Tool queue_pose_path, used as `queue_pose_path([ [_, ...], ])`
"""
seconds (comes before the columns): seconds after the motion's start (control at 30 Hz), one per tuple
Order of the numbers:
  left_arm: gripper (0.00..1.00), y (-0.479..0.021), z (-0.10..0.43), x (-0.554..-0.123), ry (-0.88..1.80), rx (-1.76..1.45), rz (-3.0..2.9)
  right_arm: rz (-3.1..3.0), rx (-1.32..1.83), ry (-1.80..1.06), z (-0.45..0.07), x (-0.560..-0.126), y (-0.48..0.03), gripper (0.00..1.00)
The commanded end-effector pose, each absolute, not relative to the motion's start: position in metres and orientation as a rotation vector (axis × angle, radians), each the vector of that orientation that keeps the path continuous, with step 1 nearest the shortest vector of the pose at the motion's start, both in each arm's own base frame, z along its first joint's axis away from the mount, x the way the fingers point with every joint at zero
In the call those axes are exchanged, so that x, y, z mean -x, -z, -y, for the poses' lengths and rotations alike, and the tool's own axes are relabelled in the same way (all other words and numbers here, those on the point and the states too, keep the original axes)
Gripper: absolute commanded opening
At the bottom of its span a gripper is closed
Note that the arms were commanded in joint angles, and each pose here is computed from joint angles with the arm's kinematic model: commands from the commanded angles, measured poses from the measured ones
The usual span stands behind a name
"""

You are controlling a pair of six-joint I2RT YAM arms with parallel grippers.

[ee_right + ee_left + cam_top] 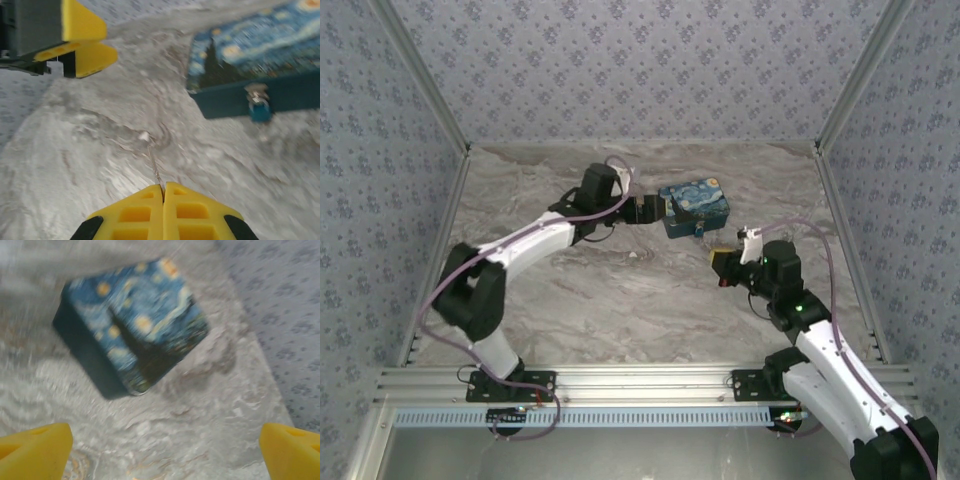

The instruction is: Unlock the padlock with the key

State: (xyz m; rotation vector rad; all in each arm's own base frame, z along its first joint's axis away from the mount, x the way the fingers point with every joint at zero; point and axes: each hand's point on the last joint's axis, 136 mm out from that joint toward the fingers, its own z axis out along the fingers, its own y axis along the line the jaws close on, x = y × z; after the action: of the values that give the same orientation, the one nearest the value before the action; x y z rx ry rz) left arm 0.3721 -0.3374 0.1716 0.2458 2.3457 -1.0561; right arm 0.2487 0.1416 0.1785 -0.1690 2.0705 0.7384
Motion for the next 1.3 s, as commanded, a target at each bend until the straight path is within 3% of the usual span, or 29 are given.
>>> queue_pose_path([
  [0.0,0.99,-0.165,0.355,-0.378,1.145,-0.152,-2.395,-2.147,0.052,-0.664,-0.124,-0.242,-0.154,0.0],
  [0.3,0.97,-0.128,0.377,-0.393,1.148,-0.114,-2.487,-2.146,0.001,-0.669,-0.12,-0.24,-0.149,0.0],
  [0.67,0.88,-0.084,0.383,-0.408,1.074,-0.124,-2.577,-2.148,-0.025,-0.674,-0.119,-0.241,-0.146,0.0],
  [1.27,0.81,-0.033,0.299,-0.379,0.837,-0.047,-2.718,-2.152,-0.035,-0.655,-0.116,-0.241,-0.147,0.0],
])
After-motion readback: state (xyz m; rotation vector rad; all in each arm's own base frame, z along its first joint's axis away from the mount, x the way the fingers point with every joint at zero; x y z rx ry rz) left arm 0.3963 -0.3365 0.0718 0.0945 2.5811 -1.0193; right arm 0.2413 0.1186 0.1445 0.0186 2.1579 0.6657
